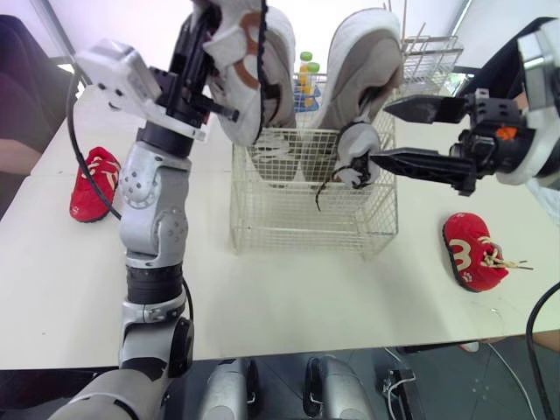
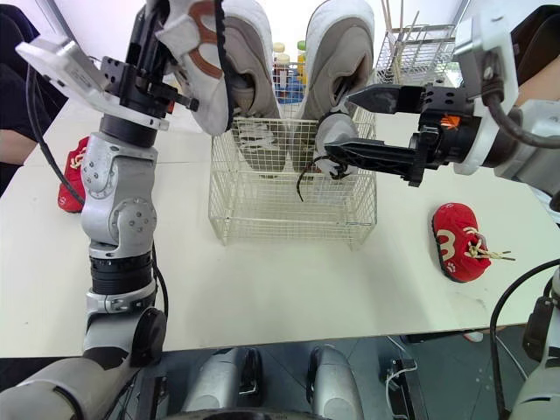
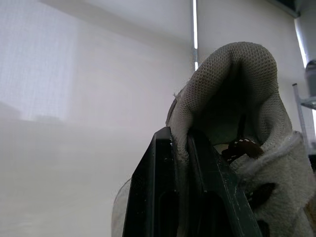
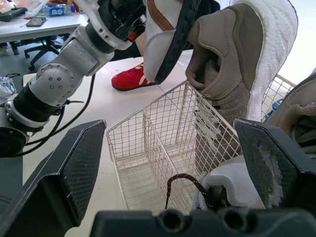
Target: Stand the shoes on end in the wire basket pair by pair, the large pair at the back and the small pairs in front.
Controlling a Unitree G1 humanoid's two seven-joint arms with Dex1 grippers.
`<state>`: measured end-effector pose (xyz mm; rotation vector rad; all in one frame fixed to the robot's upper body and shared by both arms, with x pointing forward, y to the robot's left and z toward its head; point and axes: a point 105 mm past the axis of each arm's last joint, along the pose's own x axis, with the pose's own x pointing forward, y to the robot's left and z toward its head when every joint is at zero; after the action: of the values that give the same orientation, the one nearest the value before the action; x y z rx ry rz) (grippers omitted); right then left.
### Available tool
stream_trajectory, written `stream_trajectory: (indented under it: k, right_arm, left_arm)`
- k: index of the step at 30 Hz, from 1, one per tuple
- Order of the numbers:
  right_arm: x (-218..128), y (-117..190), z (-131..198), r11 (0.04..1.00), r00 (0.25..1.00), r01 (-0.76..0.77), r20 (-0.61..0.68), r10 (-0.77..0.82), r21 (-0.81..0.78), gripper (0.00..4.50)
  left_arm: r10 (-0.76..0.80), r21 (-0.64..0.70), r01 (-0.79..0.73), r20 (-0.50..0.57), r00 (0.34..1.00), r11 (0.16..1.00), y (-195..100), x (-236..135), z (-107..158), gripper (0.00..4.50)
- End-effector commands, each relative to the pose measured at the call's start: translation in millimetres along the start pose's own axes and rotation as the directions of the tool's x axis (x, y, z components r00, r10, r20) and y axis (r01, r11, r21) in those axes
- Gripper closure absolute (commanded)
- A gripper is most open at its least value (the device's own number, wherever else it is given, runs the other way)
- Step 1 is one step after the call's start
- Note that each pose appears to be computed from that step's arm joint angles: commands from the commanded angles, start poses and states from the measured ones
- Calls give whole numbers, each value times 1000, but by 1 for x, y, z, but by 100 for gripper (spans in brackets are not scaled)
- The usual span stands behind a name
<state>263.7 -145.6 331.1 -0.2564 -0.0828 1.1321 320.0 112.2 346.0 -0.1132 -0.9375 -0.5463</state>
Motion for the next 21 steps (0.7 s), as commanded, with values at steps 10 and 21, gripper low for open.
stream_trajectory:
  k: [10,21]
  right_arm:
    - [0,8,14,999,999,-20,30,22,-45,0]
    - [-3,11,15,999,1000,-22,17,23,-44,0]
  left_arm:
    - [29,182,-23,-34,999,983,-17,-37,-56,447]
    - [-5,357,5,0,1000,934,-38,-56,-85,447]
